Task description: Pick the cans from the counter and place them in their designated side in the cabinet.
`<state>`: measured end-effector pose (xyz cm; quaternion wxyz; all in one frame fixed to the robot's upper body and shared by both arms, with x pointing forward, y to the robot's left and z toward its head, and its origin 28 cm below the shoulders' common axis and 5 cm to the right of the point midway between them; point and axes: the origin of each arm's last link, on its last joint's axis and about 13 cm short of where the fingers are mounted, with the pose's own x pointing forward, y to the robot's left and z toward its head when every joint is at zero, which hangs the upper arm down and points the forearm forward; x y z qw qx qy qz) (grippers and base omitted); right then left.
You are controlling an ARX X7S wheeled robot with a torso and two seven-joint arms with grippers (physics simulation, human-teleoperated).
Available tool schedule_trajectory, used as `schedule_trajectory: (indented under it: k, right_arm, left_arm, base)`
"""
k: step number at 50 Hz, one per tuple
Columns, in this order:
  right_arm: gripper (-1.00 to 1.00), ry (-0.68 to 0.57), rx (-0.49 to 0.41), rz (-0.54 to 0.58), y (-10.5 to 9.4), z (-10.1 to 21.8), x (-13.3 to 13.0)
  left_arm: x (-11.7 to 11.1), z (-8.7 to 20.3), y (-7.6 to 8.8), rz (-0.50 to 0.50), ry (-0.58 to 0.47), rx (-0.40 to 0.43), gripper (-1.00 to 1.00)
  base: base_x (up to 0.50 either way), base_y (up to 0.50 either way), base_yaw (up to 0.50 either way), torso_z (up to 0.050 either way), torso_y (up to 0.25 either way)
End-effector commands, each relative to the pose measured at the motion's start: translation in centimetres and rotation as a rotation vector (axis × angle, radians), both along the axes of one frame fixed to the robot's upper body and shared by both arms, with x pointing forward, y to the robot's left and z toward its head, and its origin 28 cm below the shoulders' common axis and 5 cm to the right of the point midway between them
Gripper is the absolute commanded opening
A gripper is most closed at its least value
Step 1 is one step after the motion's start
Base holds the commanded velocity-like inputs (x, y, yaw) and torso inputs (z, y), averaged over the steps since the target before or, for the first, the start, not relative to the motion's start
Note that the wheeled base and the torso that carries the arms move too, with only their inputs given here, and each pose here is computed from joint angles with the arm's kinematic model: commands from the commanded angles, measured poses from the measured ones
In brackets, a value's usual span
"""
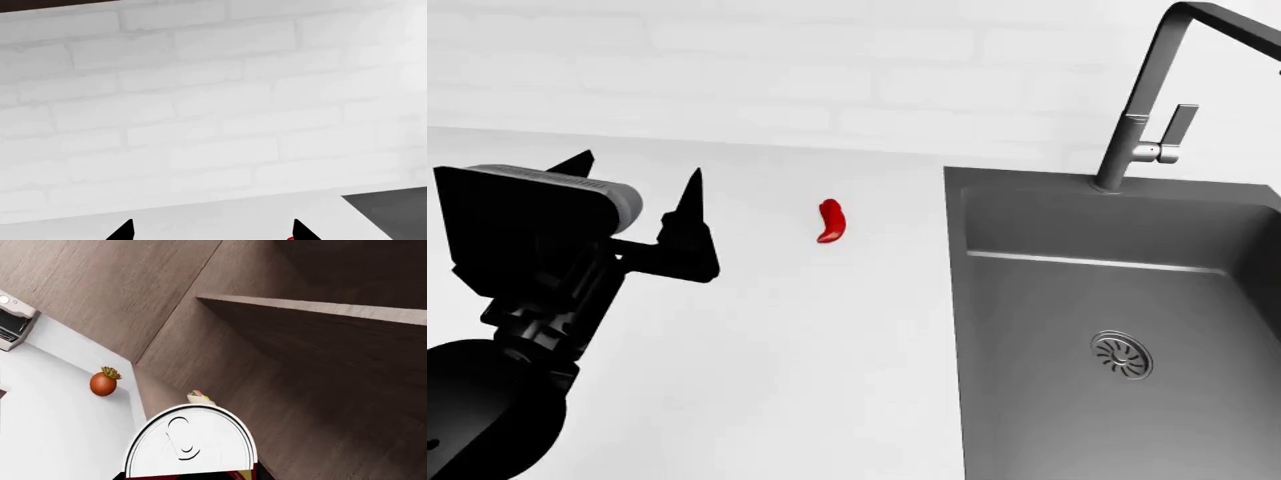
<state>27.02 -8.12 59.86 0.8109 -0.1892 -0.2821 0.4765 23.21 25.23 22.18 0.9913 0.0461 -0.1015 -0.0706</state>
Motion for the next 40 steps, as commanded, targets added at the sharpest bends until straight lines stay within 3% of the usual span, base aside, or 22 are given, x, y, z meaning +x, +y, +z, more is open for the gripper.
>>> schedule_trajectory:
  k: [1,16,28,40]
  right_arm:
    - [-1.00,-0.073,-0.006,-0.111,0.3,1.0,0.1]
    - [-1.00,-0.008,0.140,-0.284,0.4,0.1,1.3]
    - [-1.00,0.032,0.187,-0.340,0.3,-0.2,1.6]
    - [-1.00,0.157,0.253,-0.363,0.0,-1.0,1.8]
  left_arm:
    - [0.0,0.0,0.0,0.002,0.001,0.001,1.00]
    - [0.6,0.0,0.0,0.004,0.004,0.006,1.00]
    - [0.6,-0.4,0.1,0.006,0.012,0.000,1.00]
    - [0.8,-0.9,0.3,0.009,0.017,-0.008,1.00]
  base:
    - [0.00,0.00,0.00,0.000,0.000]
    - [0.00,0.00,0.00,0.000,0.001]
    - [0.00,0.00,0.00,0.000,0.000]
    - [0.00,0.00,0.00,0.000,0.000]
